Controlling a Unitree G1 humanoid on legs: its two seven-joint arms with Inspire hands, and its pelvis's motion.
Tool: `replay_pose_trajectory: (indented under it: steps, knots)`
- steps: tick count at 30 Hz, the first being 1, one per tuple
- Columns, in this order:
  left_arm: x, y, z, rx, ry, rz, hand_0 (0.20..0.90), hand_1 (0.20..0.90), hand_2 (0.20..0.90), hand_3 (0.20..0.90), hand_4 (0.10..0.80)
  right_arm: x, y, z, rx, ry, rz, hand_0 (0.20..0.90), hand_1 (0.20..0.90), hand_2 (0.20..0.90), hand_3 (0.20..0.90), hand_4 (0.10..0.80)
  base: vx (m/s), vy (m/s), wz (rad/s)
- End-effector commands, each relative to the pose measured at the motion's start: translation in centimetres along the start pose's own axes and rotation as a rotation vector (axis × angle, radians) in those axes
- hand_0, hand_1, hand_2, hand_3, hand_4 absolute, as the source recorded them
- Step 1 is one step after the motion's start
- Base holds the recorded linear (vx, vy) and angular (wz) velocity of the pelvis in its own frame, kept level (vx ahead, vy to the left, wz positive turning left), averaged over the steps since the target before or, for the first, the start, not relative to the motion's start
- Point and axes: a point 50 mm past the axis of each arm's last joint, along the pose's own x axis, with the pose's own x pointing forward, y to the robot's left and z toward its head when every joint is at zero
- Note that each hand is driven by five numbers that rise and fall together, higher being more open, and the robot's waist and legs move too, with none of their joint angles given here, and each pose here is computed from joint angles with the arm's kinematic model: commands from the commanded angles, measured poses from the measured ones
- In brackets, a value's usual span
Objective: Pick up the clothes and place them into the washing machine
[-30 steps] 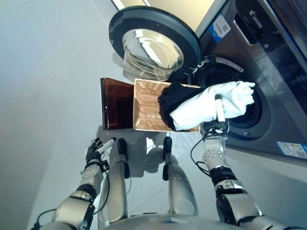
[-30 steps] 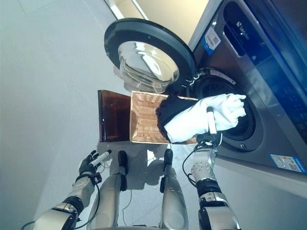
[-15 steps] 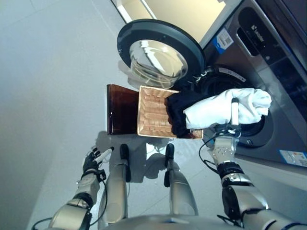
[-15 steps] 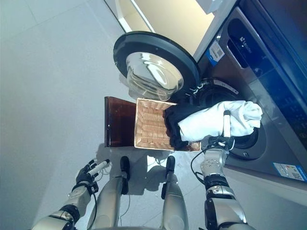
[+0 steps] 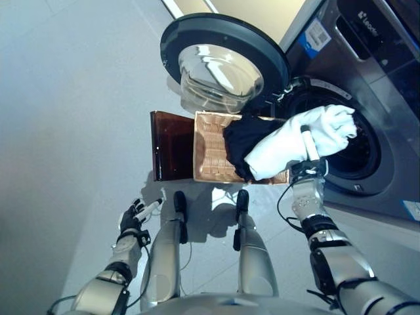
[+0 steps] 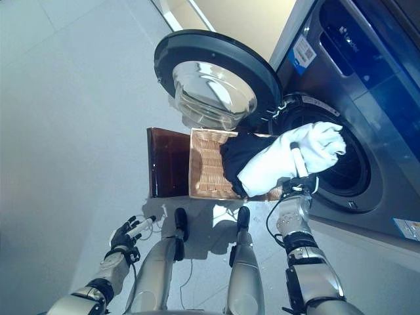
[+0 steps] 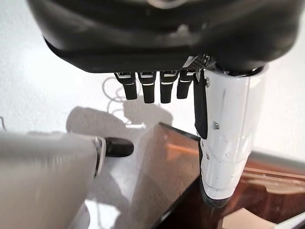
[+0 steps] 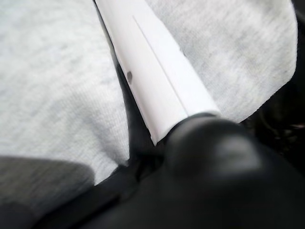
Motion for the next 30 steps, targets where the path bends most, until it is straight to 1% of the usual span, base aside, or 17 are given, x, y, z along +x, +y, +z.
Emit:
replay_pose_trajectory:
  steps: [1, 6, 8, 14, 17, 20, 23, 24, 26, 29, 30]
  knots:
    - [-0.1, 0.7, 0.0, 0.010, -0.022, 0.016, 0.900, 0.900, 0.900, 0.900, 0.800, 0.9, 3.1, 5.1, -0.019, -0.189, 0.154, 0.200, 0.200, 0.200, 0.200, 0.300, 0.000, 0.000, 0.00]
    - [0.0, 0.4, 0.4, 0.009, -0.037, 0.011, 0.900, 0.900, 0.900, 0.900, 0.800, 0.7, 4.1, 3.1, 0.011, -0.125, 0.173, 0.200, 0.200, 0.200, 0.200, 0.300, -0.013, 0.001, -0.01]
    - [0.1, 0.2, 0.8, 0.001, -0.047, 0.009, 0.900, 0.900, 0.900, 0.900, 0.800, 0.5, 4.6, 2.4, 0.071, -0.104, 0.176, 0.200, 0.200, 0.200, 0.200, 0.300, 0.000, 0.000, 0.00]
    - [0.1, 0.3, 0.9, -0.010, -0.057, 0.012, 0.900, 0.900, 0.900, 0.900, 0.800, 0.6, 4.9, 2.7, 0.158, -0.119, 0.158, 0.200, 0.200, 0.200, 0.200, 0.300, 0.000, 0.000, 0.00]
    - [0.0, 0.4, 0.9, -0.016, -0.066, 0.005, 0.900, 0.900, 0.900, 0.900, 0.800, 0.8, 5.0, 4.4, 0.252, -0.180, 0.131, 0.200, 0.200, 0.200, 0.200, 0.300, 0.000, 0.000, 0.00]
    - [-0.1, 0.3, 0.8, -0.017, -0.066, 0.000, 0.900, 0.900, 0.900, 0.900, 0.800, 1.0, 4.9, 5.2, 0.280, -0.207, 0.115, 0.200, 0.200, 0.200, 0.200, 0.300, 0.000, 0.000, 0.00]
    - [-0.2, 0.1, 0.5, -0.033, -0.064, -0.012, 0.900, 0.900, 0.900, 0.900, 0.800, 1.3, 5.0, 6.9, 0.318, -0.260, 0.103, 0.200, 0.200, 0.200, 0.200, 0.300, -0.021, -0.007, -0.07]
    - [-0.3, 0.0, 0.4, -0.046, -0.065, -0.016, 0.900, 0.900, 0.900, 0.900, 0.800, 1.3, 5.3, 8.2, 0.357, -0.304, 0.105, 0.200, 0.200, 0.200, 0.200, 0.300, -0.017, -0.016, -0.13]
    - [-0.4, -0.1, 0.3, -0.048, -0.063, -0.021, 0.900, 0.900, 0.900, 0.900, 0.800, 1.4, 5.3, 8.6, 0.360, -0.315, 0.099, 0.200, 0.200, 0.200, 0.200, 0.300, -0.011, -0.004, -0.09]
    - [-0.5, -0.1, -0.2, -0.050, -0.050, -0.024, 0.900, 0.900, 0.900, 0.900, 0.800, 1.6, 5.5, 10.4, 0.395, -0.366, 0.091, 0.200, 0.200, 0.200, 0.200, 0.300, -0.004, -0.006, -0.06]
    - [-0.6, 0.0, -0.5, -0.053, -0.040, -0.022, 0.900, 0.900, 0.900, 0.900, 0.800, 1.6, 5.8, 11.6, 0.420, -0.402, 0.095, 0.200, 0.200, 0.200, 0.200, 0.300, 0.000, 0.000, 0.00]
